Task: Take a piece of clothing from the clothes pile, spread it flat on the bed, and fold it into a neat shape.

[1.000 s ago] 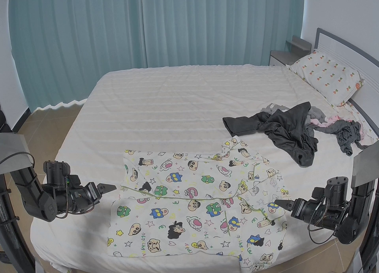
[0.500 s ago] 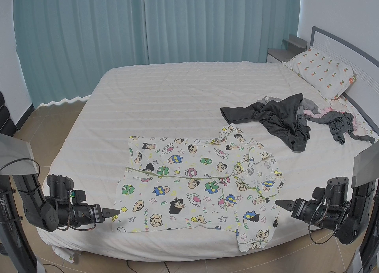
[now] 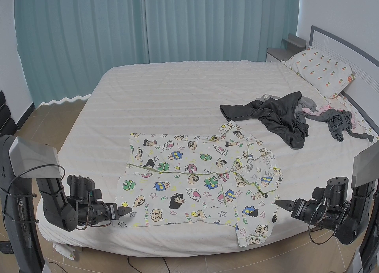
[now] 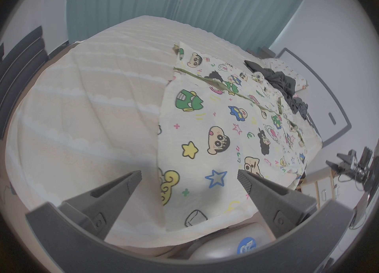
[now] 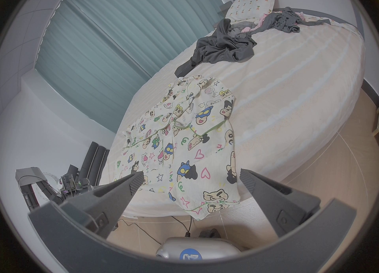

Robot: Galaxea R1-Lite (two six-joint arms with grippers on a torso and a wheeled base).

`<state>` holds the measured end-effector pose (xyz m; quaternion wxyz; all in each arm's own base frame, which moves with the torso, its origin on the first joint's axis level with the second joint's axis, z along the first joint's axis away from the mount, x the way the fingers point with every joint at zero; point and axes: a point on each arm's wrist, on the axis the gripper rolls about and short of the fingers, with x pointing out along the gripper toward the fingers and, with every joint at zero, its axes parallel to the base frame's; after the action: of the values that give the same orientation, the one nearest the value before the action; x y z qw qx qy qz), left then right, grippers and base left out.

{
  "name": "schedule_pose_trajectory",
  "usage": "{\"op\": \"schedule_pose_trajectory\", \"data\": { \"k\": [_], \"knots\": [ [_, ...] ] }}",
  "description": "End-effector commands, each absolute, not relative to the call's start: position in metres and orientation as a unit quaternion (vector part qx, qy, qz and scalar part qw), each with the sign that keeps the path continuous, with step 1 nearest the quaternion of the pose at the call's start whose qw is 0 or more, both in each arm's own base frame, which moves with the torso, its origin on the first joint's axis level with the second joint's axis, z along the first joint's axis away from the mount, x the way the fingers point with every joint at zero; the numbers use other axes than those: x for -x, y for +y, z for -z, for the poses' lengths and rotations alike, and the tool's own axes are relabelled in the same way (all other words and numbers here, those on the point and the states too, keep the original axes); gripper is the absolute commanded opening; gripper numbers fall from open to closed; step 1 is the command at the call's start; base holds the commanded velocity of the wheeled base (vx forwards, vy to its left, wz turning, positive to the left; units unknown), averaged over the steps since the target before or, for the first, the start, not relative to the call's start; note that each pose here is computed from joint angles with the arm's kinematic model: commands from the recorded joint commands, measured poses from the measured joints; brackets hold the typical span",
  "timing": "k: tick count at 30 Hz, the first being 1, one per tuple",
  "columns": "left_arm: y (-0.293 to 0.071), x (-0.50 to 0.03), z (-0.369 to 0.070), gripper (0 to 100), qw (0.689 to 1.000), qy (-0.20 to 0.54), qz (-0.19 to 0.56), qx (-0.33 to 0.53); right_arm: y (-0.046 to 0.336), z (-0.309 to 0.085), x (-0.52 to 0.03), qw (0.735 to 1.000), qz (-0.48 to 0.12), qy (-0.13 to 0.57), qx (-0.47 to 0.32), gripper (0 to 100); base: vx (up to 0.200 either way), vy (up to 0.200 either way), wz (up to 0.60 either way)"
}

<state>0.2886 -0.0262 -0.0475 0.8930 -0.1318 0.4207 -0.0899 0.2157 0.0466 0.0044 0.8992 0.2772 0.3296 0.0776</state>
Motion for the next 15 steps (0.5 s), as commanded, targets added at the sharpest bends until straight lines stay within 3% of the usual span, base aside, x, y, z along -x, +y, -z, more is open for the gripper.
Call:
{"op": "schedule_pose_trajectory", "data": {
  "k": [1, 15],
  "knots": [
    [-0.030, -0.286, 0.061, 100, 0.887, 0.439, 0.095, 0.102, 0.046, -0.003, -0.212, 0.897, -0.077, 0.337, -0.277, 100, 0.000, 0.000, 0.00],
    [-0.053, -0.292, 0.067, 100, 0.892, 0.436, 0.100, 0.063, 0.049, -0.001, -0.212, 0.896, -0.082, 0.340, -0.274, 100, 0.000, 0.000, 0.00]
  ]
}}
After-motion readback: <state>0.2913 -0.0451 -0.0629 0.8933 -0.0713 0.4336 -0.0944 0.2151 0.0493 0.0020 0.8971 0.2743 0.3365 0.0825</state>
